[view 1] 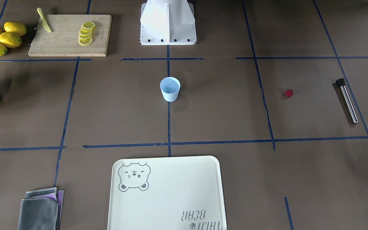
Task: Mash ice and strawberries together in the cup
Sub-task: 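Grasp a third ice cube from the bowl with the right gripper, then carry the ice cube with the right gripper over the blue cup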
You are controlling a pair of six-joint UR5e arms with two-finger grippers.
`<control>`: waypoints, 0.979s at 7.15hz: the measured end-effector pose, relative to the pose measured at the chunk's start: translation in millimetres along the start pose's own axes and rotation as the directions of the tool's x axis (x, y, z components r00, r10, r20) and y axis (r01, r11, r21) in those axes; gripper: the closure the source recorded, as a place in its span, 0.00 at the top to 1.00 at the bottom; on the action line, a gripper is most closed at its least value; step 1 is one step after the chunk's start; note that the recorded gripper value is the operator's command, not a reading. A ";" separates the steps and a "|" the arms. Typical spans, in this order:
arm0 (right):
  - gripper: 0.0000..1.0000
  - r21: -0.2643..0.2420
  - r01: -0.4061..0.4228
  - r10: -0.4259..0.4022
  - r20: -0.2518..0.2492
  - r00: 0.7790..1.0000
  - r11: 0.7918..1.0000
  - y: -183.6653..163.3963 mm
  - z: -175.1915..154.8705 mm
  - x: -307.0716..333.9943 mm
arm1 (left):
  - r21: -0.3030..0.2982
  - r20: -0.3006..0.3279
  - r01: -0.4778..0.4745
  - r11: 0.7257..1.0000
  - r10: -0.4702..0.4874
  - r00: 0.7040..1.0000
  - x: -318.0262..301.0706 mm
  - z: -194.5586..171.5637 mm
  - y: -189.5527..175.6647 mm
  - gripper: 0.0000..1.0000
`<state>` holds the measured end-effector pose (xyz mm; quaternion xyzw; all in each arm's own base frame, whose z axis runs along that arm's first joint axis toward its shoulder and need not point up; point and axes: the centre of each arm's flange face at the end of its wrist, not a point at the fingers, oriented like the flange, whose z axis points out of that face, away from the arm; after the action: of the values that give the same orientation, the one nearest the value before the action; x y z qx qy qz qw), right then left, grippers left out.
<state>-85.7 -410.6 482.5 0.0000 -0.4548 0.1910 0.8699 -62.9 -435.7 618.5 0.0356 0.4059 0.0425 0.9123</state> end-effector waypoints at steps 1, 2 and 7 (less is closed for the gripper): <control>0.00 -0.027 -0.067 0.068 0.050 0.996 0.997 14.6 0.5 -52.9 | 0.000 0.000 0.000 1.000 0.000 1.000 0.1 0.0 -0.1 1.00; 0.00 -0.063 -0.130 0.135 0.092 0.987 0.990 34.3 9.6 -115.6 | 0.000 -0.001 -0.001 1.000 0.001 1.000 0.5 -0.1 -0.5 1.00; 0.00 -0.118 -0.231 0.244 0.110 0.964 0.966 181.2 99.8 -418.1 | -0.001 -0.002 -0.003 1.000 0.003 1.000 1.3 0.6 -1.0 1.00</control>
<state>-439.5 -399.0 178.6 -0.0879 -0.5141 0.2696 0.8095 -61.5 -436.6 617.9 0.0358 0.4066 0.0441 0.9118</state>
